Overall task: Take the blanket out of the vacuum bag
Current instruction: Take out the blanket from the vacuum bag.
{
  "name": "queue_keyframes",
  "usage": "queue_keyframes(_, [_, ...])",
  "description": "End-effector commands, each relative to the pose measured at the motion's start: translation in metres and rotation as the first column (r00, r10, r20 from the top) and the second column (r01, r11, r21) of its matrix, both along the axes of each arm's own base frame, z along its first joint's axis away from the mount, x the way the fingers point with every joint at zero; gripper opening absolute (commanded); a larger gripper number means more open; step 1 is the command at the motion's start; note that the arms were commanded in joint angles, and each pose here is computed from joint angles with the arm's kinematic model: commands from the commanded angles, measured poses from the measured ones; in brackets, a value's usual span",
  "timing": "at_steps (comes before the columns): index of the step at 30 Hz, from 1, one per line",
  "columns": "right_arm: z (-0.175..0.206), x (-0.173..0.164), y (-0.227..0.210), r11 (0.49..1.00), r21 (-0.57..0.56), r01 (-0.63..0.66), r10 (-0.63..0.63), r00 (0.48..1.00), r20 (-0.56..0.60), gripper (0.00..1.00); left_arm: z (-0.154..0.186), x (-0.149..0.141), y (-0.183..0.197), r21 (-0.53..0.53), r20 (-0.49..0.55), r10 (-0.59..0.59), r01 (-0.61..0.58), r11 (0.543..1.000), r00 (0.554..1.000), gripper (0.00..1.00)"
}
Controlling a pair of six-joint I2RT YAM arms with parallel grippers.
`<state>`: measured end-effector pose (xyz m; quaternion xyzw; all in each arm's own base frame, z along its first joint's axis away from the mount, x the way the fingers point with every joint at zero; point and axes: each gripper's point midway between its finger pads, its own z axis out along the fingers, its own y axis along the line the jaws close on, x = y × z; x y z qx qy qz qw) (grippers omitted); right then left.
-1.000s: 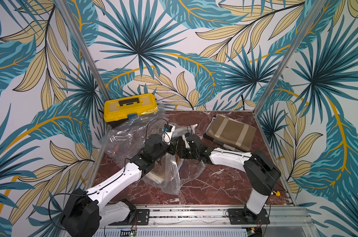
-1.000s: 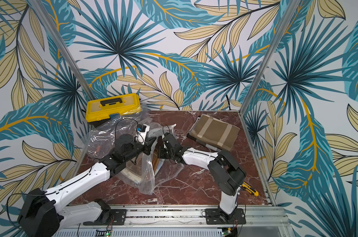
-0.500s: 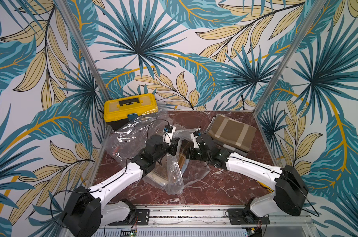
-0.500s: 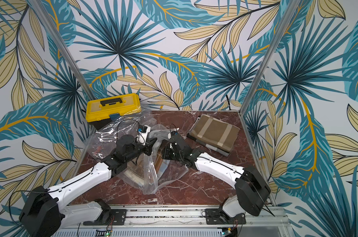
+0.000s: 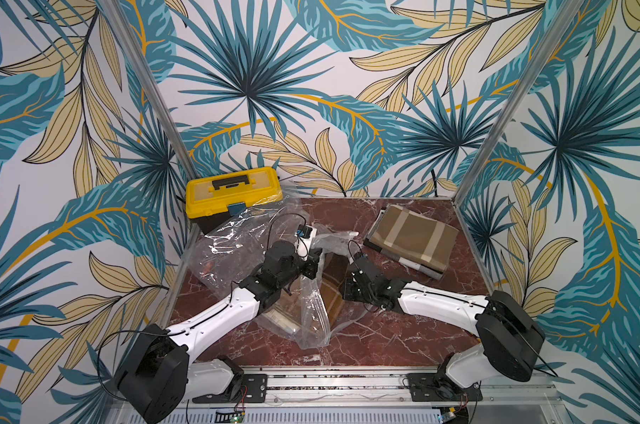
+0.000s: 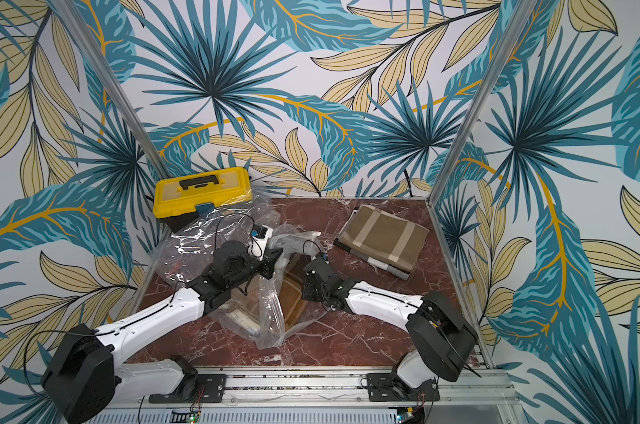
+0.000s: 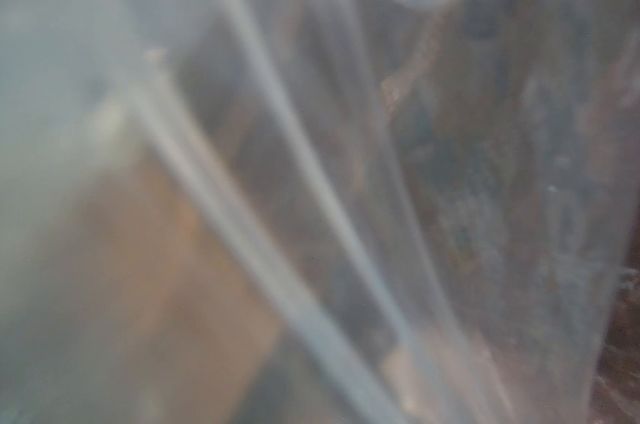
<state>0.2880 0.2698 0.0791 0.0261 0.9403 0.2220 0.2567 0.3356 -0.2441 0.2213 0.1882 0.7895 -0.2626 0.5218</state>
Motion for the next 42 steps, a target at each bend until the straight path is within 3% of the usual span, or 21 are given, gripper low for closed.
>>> queue_keyframes(1, [-0.016, 0.003, -0.008, 0.998, -0.06, 0.015, -0.015, 1.0, 0.005, 0.47, 0.008, 0.001, 0.001, -0.012, 0.019, 0.008, -0.008, 1.0, 1.0, 0.0])
queue_keyframes(4, [-0.025, 0.002, -0.008, 0.998, -0.057, 0.014, -0.014, 1.0, -0.014, 0.57, 0.007, 0.001, 0.001, -0.009, 0.018, 0.004, -0.004, 1.0, 1.0, 0.0])
queue_keyframes(7, [-0.024, 0.005, 0.002, 1.0, 0.031, -0.005, 0.005, 1.0, 0.021, 0.63, 0.006, 0.001, 0.0, -0.008, 0.017, 0.0, 0.0, 1.0, 1.0, 0.0])
queue_keyframes(19, [-0.003, 0.02, 0.043, 0.974, 0.169, -0.15, 0.13, 0.984, 0.123, 0.66, 0.007, 0.0, 0.0, 0.0, 0.015, -0.007, 0.007, 1.0, 1.0, 0.0])
queue_keyframes(20, [-0.002, 0.021, 0.045, 0.972, 0.175, -0.159, 0.137, 0.982, 0.128, 0.63, 0.007, 0.0, 0.0, 0.001, 0.016, -0.008, 0.008, 1.0, 1.0, 0.0])
queue_keyframes(27, [0.014, 0.023, 0.048, 0.968, 0.171, -0.186, 0.161, 0.976, 0.148, 0.03, 0.007, 0.002, -0.001, 0.007, 0.018, -0.006, 0.006, 1.0, 1.0, 0.0])
queue_keyframes(28, [0.018, 0.023, 0.047, 0.968, 0.165, -0.186, 0.161, 0.975, 0.155, 0.0, 0.006, 0.002, -0.001, 0.006, 0.017, -0.007, 0.007, 1.0, 1.0, 0.0])
queue_keyframes(33, [0.053, 0.023, 0.04, 0.97, 0.158, -0.184, 0.152, 0.968, 0.198, 0.0, 0.003, 0.004, 0.0, 0.008, 0.013, 0.006, -0.006, 1.0, 1.0, 0.0])
queue_keyframes(36, [0.081, 0.021, 0.038, 0.97, 0.177, -0.166, 0.131, 0.972, 0.196, 0.0, -0.005, 0.015, 0.013, 0.031, 0.001, 0.097, -0.097, 0.995, 0.995, 0.0])
queue_keyframes(42, [0.14, 0.006, 0.04, 0.93, 0.329, -0.166, 0.094, 0.97, 0.224, 0.0, -0.023, 0.035, 0.031, 0.07, -0.038, 0.203, -0.2, 0.977, 0.978, 0.0])
